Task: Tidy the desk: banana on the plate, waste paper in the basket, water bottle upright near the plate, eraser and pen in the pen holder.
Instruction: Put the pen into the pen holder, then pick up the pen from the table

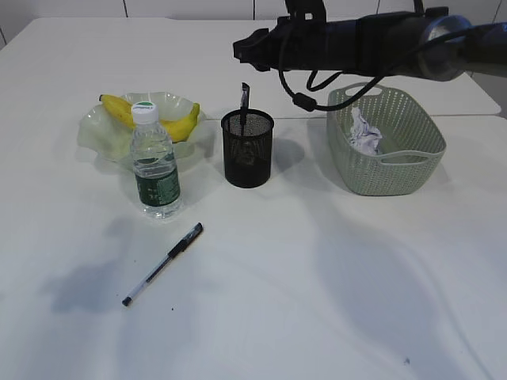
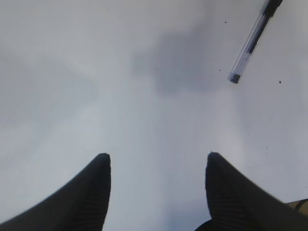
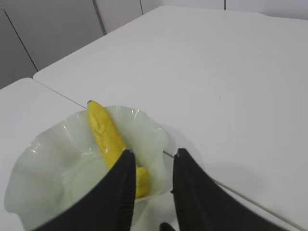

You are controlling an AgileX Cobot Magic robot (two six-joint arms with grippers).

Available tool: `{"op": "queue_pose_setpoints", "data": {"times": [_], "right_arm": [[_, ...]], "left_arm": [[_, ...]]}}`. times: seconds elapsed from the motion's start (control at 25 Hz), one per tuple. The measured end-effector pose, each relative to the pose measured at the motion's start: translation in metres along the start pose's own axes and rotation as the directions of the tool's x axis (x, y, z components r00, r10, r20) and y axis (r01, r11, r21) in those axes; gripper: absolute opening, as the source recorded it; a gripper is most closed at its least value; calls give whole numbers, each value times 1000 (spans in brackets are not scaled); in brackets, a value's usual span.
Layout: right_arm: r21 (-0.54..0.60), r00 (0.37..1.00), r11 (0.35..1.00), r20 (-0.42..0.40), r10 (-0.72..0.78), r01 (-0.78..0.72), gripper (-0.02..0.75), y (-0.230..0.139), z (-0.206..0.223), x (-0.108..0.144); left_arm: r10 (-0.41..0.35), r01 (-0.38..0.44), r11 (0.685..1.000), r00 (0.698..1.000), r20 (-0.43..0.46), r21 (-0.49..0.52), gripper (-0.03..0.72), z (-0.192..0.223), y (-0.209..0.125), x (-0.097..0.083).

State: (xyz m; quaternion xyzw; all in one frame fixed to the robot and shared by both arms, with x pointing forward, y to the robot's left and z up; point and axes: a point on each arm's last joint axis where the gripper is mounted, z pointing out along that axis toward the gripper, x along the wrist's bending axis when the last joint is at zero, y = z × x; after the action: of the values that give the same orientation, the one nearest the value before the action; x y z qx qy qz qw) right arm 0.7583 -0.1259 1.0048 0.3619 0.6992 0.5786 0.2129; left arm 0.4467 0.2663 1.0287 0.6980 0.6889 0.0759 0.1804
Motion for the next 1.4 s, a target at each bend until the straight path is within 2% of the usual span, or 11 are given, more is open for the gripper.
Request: {"op": "queue_pose_setpoints", "data": {"times": [0.12,0.24,0.44,0.6,0.68,0.88,0.96,1.12,1.28,1.4], "right_arm": [[24,1000,1000,2,14,-14,214,16,-10,5],[95,999,995,7,36,-37,219,26,-20,10],[282,999,959,15,38,-41,223,44,-48,24],[435,992,893,90,85,-116,223,60,-80,34],[495,977,846,169,126,-195,223,67,-98,38],[630,933,722,355,61,-286,223,76,-139,39],[676,922,676,387,12,-293,223,76,-150,38],[701,909,651,415,-39,-292,225,74,-165,40],[735,902,600,430,-50,-316,236,59,-185,48],[764,896,550,440,-63,-336,260,43,-203,55]], "left_arm": [[0,0,1000,1000,0,3,433,0,0,0],[0,0,1000,1000,-1,15,433,0,-1,0],[0,0,999,1000,-1,33,433,0,-3,0],[-6,5,999,1000,5,44,433,0,-4,0],[-11,10,999,1000,11,46,433,0,-4,-1],[-13,13,999,1000,14,46,433,0,-4,-1],[-13,13,999,1000,14,46,433,0,-4,-1],[-19,18,999,1000,20,41,433,0,-4,-2],[-32,31,999,999,42,30,433,0,-3,-4],[-6,4,1000,999,53,29,433,0,-3,-5]]}}
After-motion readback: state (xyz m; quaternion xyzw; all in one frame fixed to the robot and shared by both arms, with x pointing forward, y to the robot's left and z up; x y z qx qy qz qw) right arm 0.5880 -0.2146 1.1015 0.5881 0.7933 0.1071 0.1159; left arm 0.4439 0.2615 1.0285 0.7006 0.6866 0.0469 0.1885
